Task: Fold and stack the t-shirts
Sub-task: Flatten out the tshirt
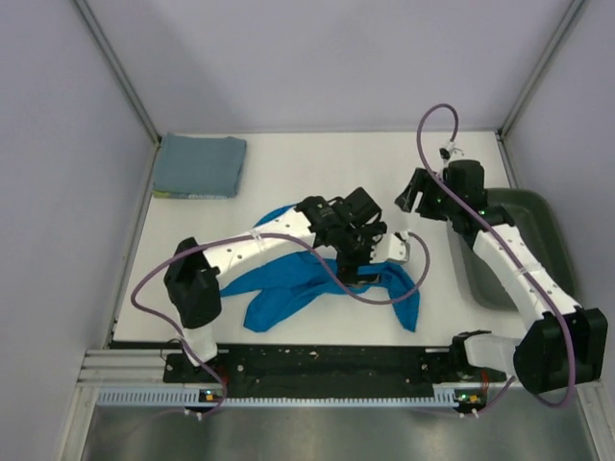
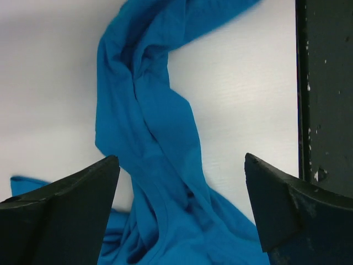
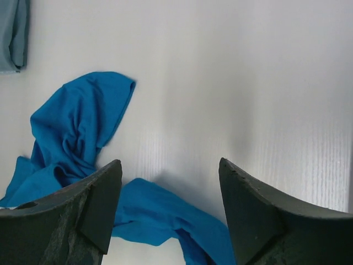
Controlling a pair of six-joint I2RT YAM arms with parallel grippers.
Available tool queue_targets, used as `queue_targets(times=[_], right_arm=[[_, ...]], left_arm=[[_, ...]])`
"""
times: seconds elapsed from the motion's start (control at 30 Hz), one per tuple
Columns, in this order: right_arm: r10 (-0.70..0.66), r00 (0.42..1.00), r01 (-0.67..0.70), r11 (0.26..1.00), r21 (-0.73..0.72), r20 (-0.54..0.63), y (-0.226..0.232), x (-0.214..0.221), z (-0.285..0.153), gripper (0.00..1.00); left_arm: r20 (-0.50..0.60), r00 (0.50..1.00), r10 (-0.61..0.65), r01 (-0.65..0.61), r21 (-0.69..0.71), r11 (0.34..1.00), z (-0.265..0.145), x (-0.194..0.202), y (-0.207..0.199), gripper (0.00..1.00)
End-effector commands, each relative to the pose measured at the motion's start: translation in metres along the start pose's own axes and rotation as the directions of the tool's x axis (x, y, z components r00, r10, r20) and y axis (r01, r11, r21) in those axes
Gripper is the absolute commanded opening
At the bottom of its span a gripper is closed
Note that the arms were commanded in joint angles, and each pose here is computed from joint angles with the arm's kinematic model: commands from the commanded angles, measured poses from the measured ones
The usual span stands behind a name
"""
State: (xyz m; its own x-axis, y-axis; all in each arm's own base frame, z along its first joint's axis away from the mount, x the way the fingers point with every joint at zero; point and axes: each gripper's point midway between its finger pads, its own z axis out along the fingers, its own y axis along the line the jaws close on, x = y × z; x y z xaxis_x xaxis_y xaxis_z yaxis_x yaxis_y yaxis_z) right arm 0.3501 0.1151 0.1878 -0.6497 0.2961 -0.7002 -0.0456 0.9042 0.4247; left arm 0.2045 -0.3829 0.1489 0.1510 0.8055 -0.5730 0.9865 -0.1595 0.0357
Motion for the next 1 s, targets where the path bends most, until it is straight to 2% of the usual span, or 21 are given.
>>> queue_targets(times=[0.0,0.1,0.2,0.27,0.37,0.5,0.63,0.8,0.83,0.87,0.9,0.93,0.97], right_arm=[[-0.052,0.992,0.060,0.996,0.071,-0.113,-0.019,0.042,-0.008,0.70],[-0.097,0.972,0.113,0.992,0.062,-0.214,-0.015,0.081,-0.008,0.70],[-0.141,0.933,0.178,0.981,0.083,-0.331,-0.016,0.123,-0.008,0.71],[-0.128,0.909,0.178,0.980,0.091,-0.397,-0.019,0.147,-0.011,0.71],[-0.105,0.903,0.178,0.974,0.140,-0.417,-0.031,0.162,-0.016,0.71],[-0.094,0.910,0.182,0.966,0.186,-0.403,-0.043,0.166,-0.021,0.72],[-0.086,0.900,0.170,0.972,0.162,-0.428,-0.042,0.178,-0.017,0.77],[-0.056,0.857,0.150,0.978,0.145,-0.513,-0.053,0.208,0.005,0.76],[-0.058,0.846,0.160,0.976,0.148,-0.529,-0.055,0.212,0.010,0.73],[-0.060,0.833,0.170,0.974,0.151,-0.551,-0.058,0.216,0.014,0.57],[-0.066,0.823,0.174,0.975,0.140,-0.565,-0.056,0.218,0.016,0.36],[-0.073,0.819,0.176,0.976,0.128,-0.569,-0.054,0.217,0.017,0.21],[-0.081,0.822,0.173,0.979,0.111,-0.564,-0.050,0.215,0.017,0.08]], left_arm=[[0.027,0.997,0.067,-0.062,-0.160,0.985,-0.071,0.007,0.000,0.98],[-0.020,1.000,0.000,-0.005,-0.245,0.969,-0.100,0.058,-0.004,0.99],[-0.102,0.989,-0.104,0.072,-0.285,0.956,-0.117,0.126,-0.020,0.99],[-0.183,0.973,-0.144,0.092,-0.262,0.961,-0.116,0.169,-0.045,0.99],[-0.266,0.955,-0.128,0.084,-0.170,0.982,-0.095,0.220,-0.093,0.99],[-0.302,0.944,-0.131,0.068,-0.212,0.975,-0.069,0.263,-0.107,0.99],[-0.323,0.939,-0.119,0.044,-0.228,0.973,-0.049,0.279,-0.103,0.98],[-0.464,0.870,-0.166,0.014,-0.314,0.949,-0.030,0.313,-0.079,0.98],[-0.484,0.855,-0.189,0.009,-0.350,0.937,-0.030,0.318,-0.071,0.97],[-0.503,0.839,-0.210,0.008,-0.374,0.927,-0.029,0.322,-0.066,0.94],[-0.518,0.826,-0.223,0.012,-0.379,0.925,-0.028,0.324,-0.064,0.88],[-0.531,0.813,-0.238,0.025,-0.376,0.926,-0.028,0.325,-0.063,0.67],[-0.538,0.807,-0.243,0.029,-0.375,0.926,-0.029,0.323,-0.060,0.40]])
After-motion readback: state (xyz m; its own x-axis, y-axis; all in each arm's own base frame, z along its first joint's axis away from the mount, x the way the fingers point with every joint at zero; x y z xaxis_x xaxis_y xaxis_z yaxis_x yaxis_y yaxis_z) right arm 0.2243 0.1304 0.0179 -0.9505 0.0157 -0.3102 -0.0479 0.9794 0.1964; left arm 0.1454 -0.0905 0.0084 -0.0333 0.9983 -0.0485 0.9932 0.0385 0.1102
